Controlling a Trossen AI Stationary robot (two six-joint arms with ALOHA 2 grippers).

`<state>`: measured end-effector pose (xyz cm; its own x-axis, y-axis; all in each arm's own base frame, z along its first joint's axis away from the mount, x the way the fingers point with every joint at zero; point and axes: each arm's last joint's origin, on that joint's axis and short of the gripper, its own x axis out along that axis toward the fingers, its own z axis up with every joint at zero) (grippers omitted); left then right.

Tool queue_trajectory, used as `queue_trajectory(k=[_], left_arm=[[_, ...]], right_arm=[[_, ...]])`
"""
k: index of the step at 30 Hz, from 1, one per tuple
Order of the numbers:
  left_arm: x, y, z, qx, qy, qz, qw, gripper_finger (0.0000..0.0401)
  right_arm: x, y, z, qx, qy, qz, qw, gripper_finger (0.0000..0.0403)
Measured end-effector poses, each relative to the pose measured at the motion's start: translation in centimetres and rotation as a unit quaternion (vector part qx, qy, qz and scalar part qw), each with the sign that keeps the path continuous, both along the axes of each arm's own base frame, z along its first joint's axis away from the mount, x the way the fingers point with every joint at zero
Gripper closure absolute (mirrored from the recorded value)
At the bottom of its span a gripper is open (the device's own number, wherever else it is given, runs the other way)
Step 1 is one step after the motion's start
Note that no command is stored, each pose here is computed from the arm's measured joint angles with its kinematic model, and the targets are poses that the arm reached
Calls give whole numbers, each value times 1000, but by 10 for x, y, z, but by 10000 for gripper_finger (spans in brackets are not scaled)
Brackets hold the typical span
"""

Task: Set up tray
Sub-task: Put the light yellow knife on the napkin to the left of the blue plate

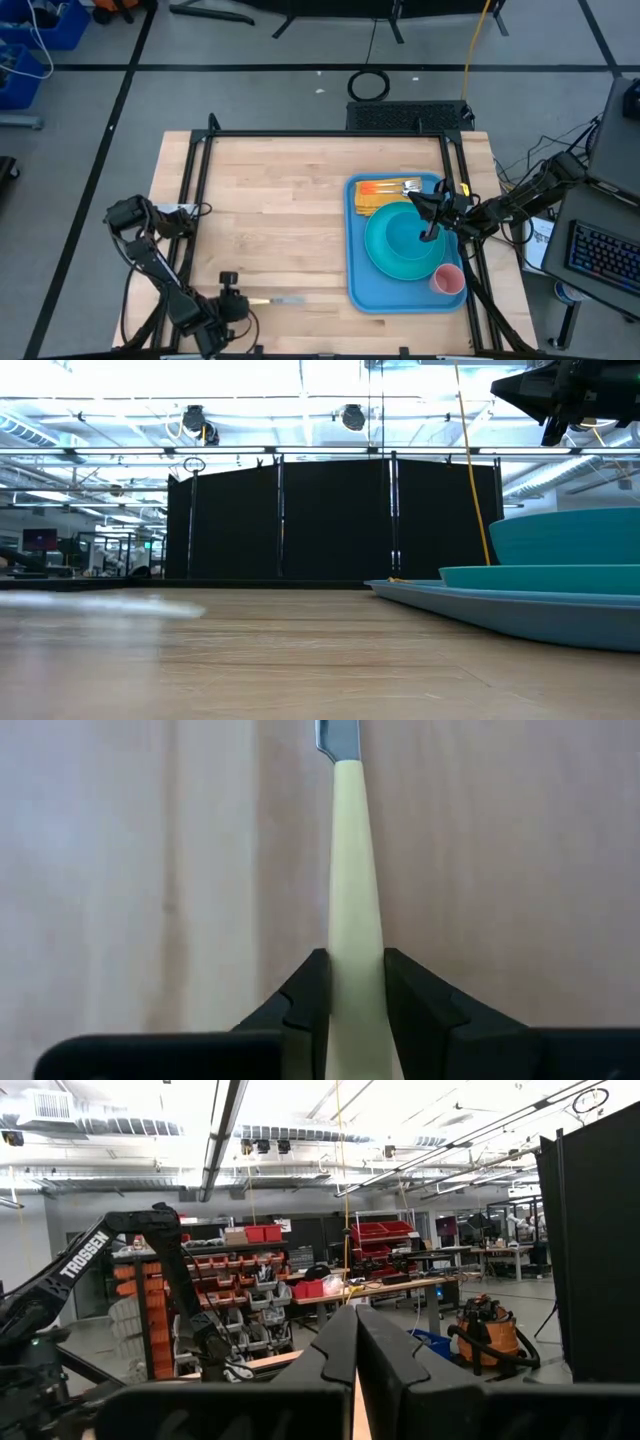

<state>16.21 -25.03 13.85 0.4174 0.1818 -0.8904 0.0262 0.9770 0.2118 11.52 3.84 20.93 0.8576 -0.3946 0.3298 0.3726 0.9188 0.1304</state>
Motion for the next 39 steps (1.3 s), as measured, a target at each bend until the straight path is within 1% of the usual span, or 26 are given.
queue_trajectory(k=[3, 7, 14, 18, 21, 24, 27, 30, 35, 39], left_arm=[[-1, 6, 1, 36, -11, 10, 999, 322], [0, 12, 2, 66, -11, 17, 998, 322], [4, 18, 2, 82, -8, 22, 996, 322], [7, 20, 2, 80, -8, 32, 996, 306], [9, 21, 2, 74, 4, 33, 997, 301], [9, 21, 1, 66, 15, 33, 997, 307], [9, 21, 0, 54, 51, 17, 997, 316], [9, 21, 0, 49, 64, 16, 997, 319], [9, 21, 0, 48, 60, 23, 997, 294], [7, 20, -1, 28, 101, 11, 994, 268]], right_arm=[[0, 0, 0, 0, 0, 0, 1000, 403], [0, 0, 0, 0, 0, 0, 1000, 403], [0, 0, 0, 0, 0, 0, 1000, 403], [0, 0, 0, 0, 0, 0, 1000, 403], [0, 0, 0, 0, 0, 0, 1000, 403], [0, 0, 0, 0, 0, 0, 1000, 403], [0, 0, 0, 0, 0, 0, 1000, 403], [0, 0, 0, 0, 0, 0, 1000, 403], [0, 0, 0, 0, 0, 0, 1000, 403], [0, 0, 0, 0, 0, 0, 1000, 403]])
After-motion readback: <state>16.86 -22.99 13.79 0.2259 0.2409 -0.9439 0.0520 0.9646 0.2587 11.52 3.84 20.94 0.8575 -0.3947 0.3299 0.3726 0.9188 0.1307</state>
